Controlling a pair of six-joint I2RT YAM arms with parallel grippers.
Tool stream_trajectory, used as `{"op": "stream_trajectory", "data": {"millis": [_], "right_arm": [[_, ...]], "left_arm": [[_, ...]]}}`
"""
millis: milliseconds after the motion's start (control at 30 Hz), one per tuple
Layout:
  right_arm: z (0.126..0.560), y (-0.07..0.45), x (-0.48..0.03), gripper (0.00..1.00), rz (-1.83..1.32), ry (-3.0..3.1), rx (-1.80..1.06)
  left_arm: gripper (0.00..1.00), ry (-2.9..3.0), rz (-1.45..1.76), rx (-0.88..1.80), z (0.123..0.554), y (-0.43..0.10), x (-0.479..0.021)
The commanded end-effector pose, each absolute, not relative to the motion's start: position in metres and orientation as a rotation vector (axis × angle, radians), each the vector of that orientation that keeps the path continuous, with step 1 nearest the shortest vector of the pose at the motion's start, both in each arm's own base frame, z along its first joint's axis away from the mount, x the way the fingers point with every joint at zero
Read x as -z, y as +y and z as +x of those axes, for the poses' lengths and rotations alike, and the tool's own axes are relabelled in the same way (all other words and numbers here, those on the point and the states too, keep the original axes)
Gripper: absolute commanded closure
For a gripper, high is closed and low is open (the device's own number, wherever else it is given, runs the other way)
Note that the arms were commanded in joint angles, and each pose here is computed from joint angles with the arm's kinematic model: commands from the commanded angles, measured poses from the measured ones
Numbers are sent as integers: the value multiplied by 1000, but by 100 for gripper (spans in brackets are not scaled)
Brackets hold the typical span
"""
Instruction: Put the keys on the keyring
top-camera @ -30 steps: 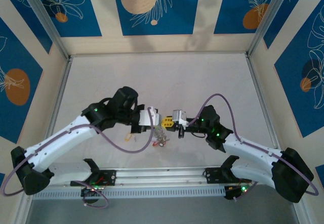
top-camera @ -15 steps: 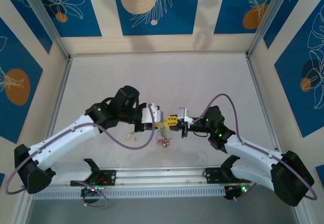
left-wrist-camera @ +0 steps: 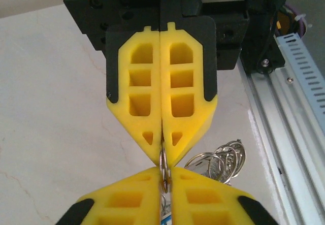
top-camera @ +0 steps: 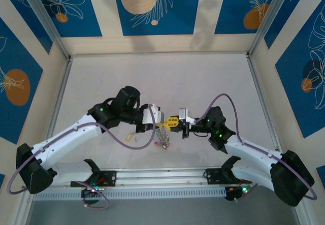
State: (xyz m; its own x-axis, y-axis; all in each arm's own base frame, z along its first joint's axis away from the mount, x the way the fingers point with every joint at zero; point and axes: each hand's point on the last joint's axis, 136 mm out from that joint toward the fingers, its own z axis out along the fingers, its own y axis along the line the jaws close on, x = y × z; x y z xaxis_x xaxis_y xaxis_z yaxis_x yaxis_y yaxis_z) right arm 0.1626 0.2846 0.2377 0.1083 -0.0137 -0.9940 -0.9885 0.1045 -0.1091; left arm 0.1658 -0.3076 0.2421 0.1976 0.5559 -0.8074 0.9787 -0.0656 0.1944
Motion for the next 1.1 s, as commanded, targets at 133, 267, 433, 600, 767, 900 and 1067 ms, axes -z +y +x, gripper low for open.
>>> {"op": "stream_trajectory", "data": {"millis": [133,267,433,600,767,900,1067], "right_arm": [[161,283,-246,100,-1206,1139,-1017],[164,282,-234,95,-1247,1202,-936],[168,283,-219,88,-1290,1270,-843],[169,286,-215,85,-1318,1290,-821],[166,289,-213,86,-1338,1289,-843],[164,291,-210,90,-1351,1293,-863],[161,295,-209,91,-1363,1290,-902]], "left_arm": [[100,1409,1720,733,165,-306,-244],[100,1483,1749,652,172,-299,-240],[100,1602,1803,662,170,-294,-239],[100,1754,1861,797,157,-295,-235],[100,1877,1846,880,155,-299,-233],[100,1920,1850,874,158,-300,-231],[100,1924,1859,895,158,-303,-233]]}}
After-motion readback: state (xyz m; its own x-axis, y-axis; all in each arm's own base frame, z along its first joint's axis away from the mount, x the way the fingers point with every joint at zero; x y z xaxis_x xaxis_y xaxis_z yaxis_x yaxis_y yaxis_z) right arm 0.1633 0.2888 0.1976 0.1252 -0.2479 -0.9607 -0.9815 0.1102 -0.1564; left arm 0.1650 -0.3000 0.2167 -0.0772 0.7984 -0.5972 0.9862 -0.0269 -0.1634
